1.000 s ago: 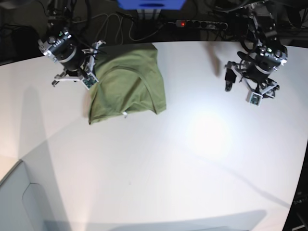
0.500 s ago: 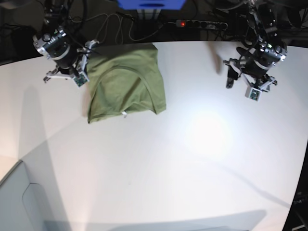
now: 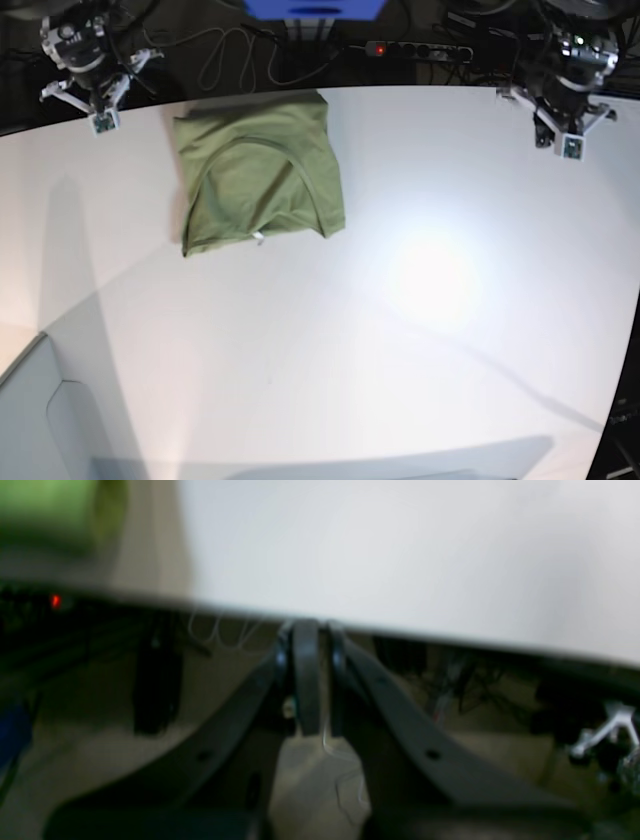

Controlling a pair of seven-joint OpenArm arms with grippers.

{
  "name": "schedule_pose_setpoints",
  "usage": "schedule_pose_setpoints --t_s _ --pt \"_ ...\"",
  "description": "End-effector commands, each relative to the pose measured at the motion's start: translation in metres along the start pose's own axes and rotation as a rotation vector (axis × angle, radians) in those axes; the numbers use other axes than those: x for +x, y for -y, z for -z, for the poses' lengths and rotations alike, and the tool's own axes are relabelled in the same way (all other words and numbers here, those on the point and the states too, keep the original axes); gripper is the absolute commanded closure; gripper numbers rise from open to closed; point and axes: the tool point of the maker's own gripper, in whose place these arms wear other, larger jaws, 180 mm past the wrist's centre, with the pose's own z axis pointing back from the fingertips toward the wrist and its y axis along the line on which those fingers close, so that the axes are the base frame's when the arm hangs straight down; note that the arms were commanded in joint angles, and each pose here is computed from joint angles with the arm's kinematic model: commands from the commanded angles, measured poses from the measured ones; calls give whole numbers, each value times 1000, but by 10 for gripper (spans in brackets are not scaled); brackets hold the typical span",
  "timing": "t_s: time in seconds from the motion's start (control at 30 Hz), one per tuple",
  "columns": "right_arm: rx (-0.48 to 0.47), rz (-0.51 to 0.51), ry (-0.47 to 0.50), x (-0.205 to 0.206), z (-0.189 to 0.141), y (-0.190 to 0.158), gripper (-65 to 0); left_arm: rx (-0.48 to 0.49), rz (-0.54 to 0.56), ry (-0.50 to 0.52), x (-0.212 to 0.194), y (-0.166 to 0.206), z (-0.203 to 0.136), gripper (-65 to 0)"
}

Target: Fold the T-shirt properly

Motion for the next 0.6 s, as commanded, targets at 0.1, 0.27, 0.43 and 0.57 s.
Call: schedule_pose_setpoints --t_s 0.1,0.27,0.43,0.57 --pt "47 -25 -91 -39 -11 -14 -1 -31 -18 -138 -55 15 -25 0" --pt "128 20 -207 -84 -2 -33 -1 -69 -107 -286 -114 40 -49 0" --pt "303 64 -305 -129 36 -72 -1 -123 -268 -463 -189 66 -49 0" --pt "493 124 -317 -149 72 -126 -1 -169 -410 -506 -236 81 -20 0"
